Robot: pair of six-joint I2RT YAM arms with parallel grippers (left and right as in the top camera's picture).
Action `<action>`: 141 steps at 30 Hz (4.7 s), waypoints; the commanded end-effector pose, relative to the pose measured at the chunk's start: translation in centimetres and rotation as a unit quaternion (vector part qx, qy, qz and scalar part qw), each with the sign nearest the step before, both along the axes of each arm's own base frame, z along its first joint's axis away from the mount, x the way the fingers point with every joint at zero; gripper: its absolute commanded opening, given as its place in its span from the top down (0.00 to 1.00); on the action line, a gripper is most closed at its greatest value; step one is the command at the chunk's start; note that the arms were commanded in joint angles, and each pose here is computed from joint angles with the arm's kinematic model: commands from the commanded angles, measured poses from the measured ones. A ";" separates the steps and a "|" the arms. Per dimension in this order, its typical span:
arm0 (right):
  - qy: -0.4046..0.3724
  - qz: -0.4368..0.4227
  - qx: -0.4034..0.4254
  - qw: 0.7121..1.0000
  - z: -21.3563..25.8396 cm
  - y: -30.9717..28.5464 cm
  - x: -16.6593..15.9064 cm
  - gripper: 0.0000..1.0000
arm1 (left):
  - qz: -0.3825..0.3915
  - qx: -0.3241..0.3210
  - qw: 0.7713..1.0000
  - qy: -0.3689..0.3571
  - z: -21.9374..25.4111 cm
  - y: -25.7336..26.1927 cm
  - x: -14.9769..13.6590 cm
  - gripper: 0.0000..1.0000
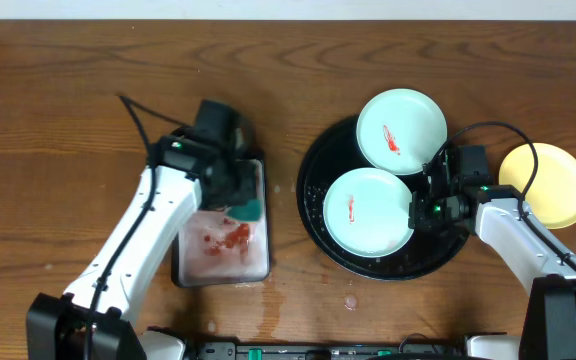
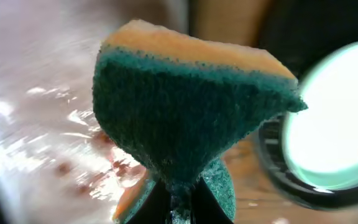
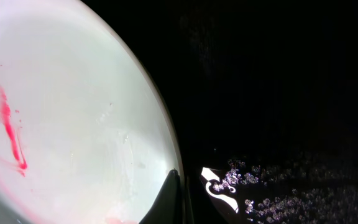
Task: Clean dirty plates on tray and stack at the side
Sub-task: 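Grasp the sponge with the left gripper and lift it toward the plate, then scrub the pale green plate with the sponge while right gripper holds it, then return the sponge to the soapy tray with the left gripper, then lift the pale green plate with the right gripper and stack it on yellow plate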
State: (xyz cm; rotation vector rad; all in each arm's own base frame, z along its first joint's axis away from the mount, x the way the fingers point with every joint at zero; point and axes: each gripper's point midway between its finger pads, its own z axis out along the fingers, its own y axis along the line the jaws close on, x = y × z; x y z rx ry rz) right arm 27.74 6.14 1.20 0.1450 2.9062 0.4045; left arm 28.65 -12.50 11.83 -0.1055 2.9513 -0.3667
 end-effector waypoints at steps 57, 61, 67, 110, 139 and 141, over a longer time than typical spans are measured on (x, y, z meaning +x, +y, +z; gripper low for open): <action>-0.010 0.015 0.003 1.000 0.8 0.1 0.3 0.99 | -0.269 -0.161 0.945 0.095 -11.3 -26.9 -7.0 0.92; -0.008 0.015 0.003 1.000 0.8 0.1 0.2 0.99 | -0.275 -0.150 0.945 0.098 -11.6 -26.6 -7.4 0.92; -0.007 0.015 0.003 1.000 0.8 0.1 0.1 0.99 | -0.191 -0.041 0.977 0.085 -13.5 -21.5 -4.0 0.93; -0.045 0.055 -0.014 0.997 4.3 1.4 0.2 0.65 | 0.055 0.098 0.992 0.065 -3.0 4.0 -0.6 0.71; -0.236 0.016 -0.270 0.933 14.8 -2.6 1.9 0.99 | 0.066 0.039 0.993 -0.092 7.6 4.3 -1.9 0.16; -0.264 0.010 -0.309 0.914 16.3 -2.9 1.8 0.99 | 0.066 0.039 0.993 -0.092 7.6 4.3 -1.9 0.16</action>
